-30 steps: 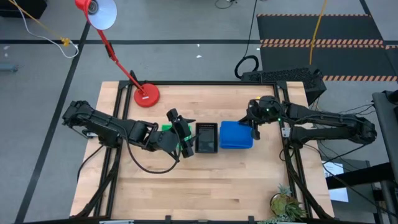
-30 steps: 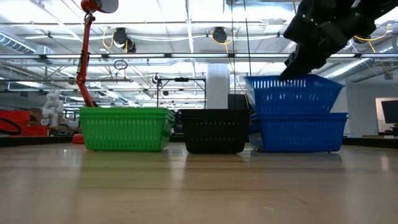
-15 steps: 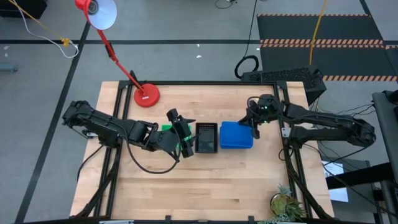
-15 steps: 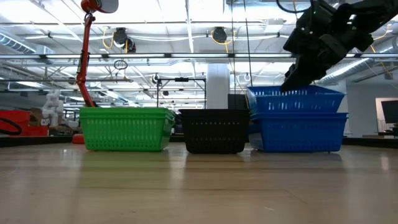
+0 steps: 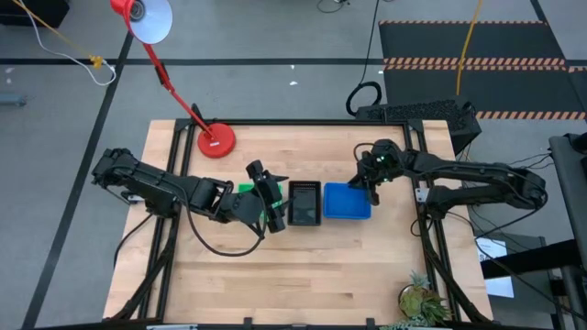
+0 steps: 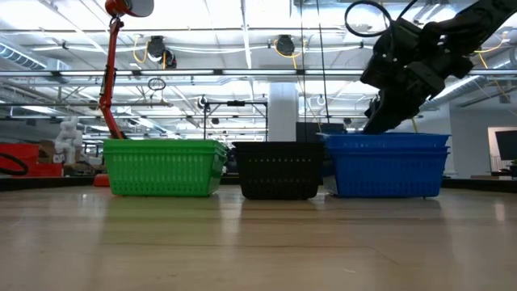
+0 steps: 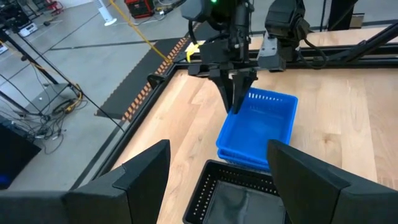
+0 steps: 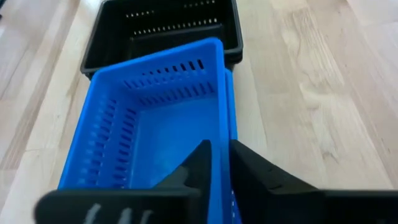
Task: Stack baskets by color
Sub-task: Stack the bottom blue bin on the top blue bin, then return to Home Position
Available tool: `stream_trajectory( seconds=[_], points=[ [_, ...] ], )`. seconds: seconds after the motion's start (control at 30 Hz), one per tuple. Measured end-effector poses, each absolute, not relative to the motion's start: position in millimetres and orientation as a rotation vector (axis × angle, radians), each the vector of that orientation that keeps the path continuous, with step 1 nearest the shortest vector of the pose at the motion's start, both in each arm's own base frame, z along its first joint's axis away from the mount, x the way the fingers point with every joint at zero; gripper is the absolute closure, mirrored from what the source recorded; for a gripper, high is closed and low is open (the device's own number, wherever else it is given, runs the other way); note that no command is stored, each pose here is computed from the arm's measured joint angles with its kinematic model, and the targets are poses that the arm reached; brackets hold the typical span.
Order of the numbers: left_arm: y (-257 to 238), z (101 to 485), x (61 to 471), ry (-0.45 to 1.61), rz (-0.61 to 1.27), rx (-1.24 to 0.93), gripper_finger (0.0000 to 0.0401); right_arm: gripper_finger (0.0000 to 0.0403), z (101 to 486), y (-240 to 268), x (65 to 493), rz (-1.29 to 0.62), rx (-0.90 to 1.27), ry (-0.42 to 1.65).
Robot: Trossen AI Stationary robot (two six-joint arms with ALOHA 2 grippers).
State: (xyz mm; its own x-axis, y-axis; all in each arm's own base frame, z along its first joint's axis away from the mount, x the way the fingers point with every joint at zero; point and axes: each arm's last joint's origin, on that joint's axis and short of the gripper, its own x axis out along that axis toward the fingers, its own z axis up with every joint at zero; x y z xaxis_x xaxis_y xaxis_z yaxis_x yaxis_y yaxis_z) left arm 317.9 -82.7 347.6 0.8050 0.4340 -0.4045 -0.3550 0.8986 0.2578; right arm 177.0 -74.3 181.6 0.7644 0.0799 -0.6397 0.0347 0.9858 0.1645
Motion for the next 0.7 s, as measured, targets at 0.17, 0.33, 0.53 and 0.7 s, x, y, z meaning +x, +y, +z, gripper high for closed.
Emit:
stream_trajectory(
  seconds=[0.17,0.33,0.53,0.7],
  points=[
    [-83,348,318,0.475,0.416,0.171,0.0132,0.0319,181,-75,178,0.024,0.171,0.698],
    [-83,347,318,0.476,0.41,0.17,0.0132,0.0295,181,-75,178,0.022,0.177,0.699],
    [-83,348,318,0.478,0.428,0.192,0.0132,0.0277,187,-73,176,0.011,0.175,0.667],
    [-80,345,315,0.51,0.459,0.222,0.0133,0.0271,207,-69,168,-0.007,0.142,0.552]
  ],
)
